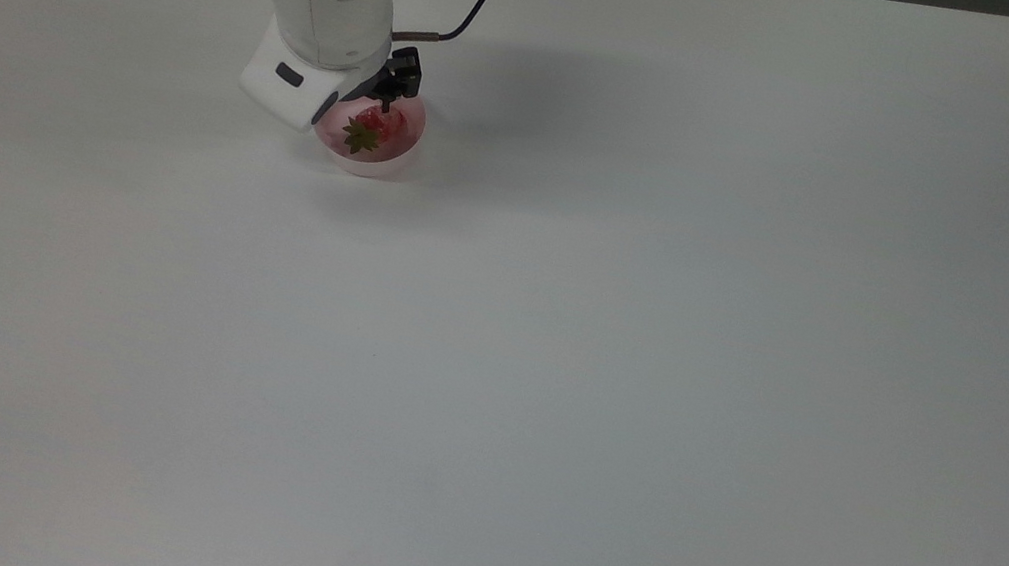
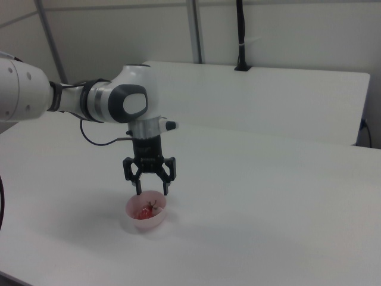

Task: Pick up strawberry from bowl
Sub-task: 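Lower the open gripper down into the pink bowl over the strawberry, then close the gripper on the red strawberry inside the bowl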

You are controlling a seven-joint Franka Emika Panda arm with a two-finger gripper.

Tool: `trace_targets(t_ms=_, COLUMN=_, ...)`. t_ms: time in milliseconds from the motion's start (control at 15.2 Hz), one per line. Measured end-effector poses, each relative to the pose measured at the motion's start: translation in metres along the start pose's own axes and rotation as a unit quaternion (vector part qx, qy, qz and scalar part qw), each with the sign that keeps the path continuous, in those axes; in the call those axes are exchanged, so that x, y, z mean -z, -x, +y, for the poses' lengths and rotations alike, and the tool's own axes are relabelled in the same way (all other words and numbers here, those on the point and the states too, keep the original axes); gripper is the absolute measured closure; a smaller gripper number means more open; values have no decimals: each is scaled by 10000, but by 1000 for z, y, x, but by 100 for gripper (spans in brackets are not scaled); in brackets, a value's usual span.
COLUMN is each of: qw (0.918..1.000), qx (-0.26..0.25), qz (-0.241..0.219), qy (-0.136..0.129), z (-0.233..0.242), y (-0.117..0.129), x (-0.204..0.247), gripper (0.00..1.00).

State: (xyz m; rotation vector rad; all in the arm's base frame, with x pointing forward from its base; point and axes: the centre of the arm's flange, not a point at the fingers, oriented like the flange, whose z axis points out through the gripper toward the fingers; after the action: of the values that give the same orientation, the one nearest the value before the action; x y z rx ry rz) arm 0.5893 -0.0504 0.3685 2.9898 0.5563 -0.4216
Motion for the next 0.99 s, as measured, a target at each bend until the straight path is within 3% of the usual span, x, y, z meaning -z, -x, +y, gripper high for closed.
trace_targets(t_ms=723, qw=9991, qx=344, qz=-83, qy=212, z=-20, y=-2, x=-46, gripper=21)
trace_targets(t_ms=985, qw=9991, qx=357, qz=-101, qy=204, z=-22, y=-1, x=-52, gripper=28)
